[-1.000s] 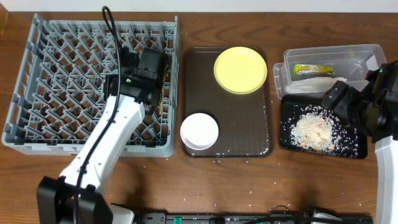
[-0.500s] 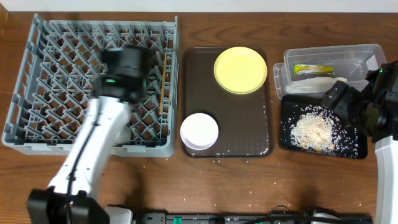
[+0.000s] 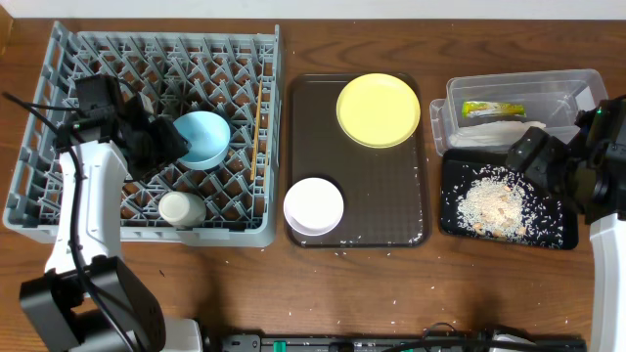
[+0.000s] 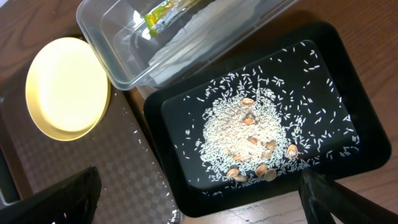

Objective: Sort waste into correct bins and load items into the dishwasher

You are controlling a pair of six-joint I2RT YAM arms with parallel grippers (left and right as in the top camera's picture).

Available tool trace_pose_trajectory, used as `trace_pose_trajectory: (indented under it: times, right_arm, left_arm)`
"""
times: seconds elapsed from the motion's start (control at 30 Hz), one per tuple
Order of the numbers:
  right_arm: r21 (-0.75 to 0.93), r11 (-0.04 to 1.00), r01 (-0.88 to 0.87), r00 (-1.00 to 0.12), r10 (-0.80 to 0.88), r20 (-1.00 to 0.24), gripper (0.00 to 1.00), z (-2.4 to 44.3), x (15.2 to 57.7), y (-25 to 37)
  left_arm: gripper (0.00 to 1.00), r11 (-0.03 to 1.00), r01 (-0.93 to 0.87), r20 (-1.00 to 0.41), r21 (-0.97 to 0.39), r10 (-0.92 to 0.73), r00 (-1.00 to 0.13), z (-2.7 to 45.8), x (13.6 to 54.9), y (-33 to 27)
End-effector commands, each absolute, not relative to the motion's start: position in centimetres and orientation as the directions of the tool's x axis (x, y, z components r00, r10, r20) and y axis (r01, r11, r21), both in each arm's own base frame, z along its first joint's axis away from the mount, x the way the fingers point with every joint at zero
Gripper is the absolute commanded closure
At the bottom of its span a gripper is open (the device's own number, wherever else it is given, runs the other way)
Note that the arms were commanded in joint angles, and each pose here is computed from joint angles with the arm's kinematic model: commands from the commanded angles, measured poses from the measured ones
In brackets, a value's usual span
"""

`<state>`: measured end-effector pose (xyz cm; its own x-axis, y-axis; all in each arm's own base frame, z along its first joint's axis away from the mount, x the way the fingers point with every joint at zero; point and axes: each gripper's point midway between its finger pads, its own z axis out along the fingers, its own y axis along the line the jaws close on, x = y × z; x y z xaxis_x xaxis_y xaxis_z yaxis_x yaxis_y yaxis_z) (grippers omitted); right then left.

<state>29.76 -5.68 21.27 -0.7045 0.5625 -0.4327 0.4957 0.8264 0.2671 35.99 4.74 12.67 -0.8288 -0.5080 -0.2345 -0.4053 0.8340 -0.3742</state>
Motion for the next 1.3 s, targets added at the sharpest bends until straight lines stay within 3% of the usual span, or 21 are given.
trace_pose_trajectory:
  times: [0.0, 0.1, 0.2, 0.33, 0.43, 0.5, 0.57, 0.67, 0.87, 1.03, 1.27]
  right_arm:
    - [0.272, 0.817, 0.509, -0.692, 0.576, -0.436, 0.01, 21.5, 29.8, -5.9]
    - [0.272, 0.817, 0.509, -0.692, 0.576, -0.436, 0.01, 21.5, 29.8, -5.9]
    - [0.272, 0.817, 0.509, -0.692, 0.576, -0.436, 0.01, 21.5, 29.8, -5.9]
    - [0.272, 0.817, 0.509, -0.692, 0.576, -0.436, 0.01, 21.5, 29.8, -5.9]
    - [0.272, 0.817, 0.509, -0.692, 0.576, -0.436, 0.01, 21.5, 29.8, -5.9]
    - [0.272, 0.817, 0.509, -0.692, 0.576, -0.436, 0.01, 21.5, 29.8, -5.9]
    - [0.272, 0.817, 0.509, -0.692, 0.576, -0.436, 0.01, 21.5, 29.8, -5.9]
    - [0.272, 0.817, 0.509, -0.692, 0.576, -0.436, 0.01, 21.5, 29.8, -5.9]
    - [0.272, 0.817, 0.509, -0.692, 0.576, -0.436, 0.01, 21.5, 29.8, -5.9]
    - [0.272, 0.817, 0.509, -0.692, 0.576, -0.436, 0.01, 21.5, 29.8, -5.9]
    - [0.272, 0.817, 0.509, -0.692, 0.576, -0.436, 0.01, 21.5, 29.8, -5.9]
  left_arm:
    - [0.62, 0.845, -0.388, -0.183, -0.367, -0.475, -0.861, 10.8, 35.7, 4.5]
    - [0.92, 0.845, -0.392, -0.179, -0.363, -0.476, -0.861, 10.6, 35.7, 4.6]
    - [0.93, 0.854, -0.378, -0.235, -0.357, -0.474, -0.849, 12.8, 36.1, 5.0]
    - [0.93, 0.889, -0.389, -0.382, -0.244, -0.456, -0.804, 17.1, 36.0, 6.8]
    - [0.93, 0.905, -0.417, -0.499, -0.078, -0.398, -0.770, 20.2, 34.9, 8.0]
    - [0.93, 0.879, -0.464, -0.573, 0.112, -0.324, -0.752, 22.4, 33.5, 8.9]
    - [0.93, 0.799, -0.511, -0.617, 0.317, -0.235, -0.751, 24.0, 32.3, 9.4]
    - [0.93, 0.658, -0.562, -0.655, 0.502, -0.134, -0.743, 25.4, 31.7, 9.4]
    - [0.92, 0.449, -0.418, -0.519, 0.790, 0.125, -0.846, 21.9, 35.5, 5.7]
    - [0.93, 0.397, -0.334, -0.434, 0.855, 0.195, -0.879, 18.6, 37.2, 3.9]
    - [0.93, 0.297, -0.314, -0.399, 0.902, 0.291, -0.870, 19.7, 37.4, 2.6]
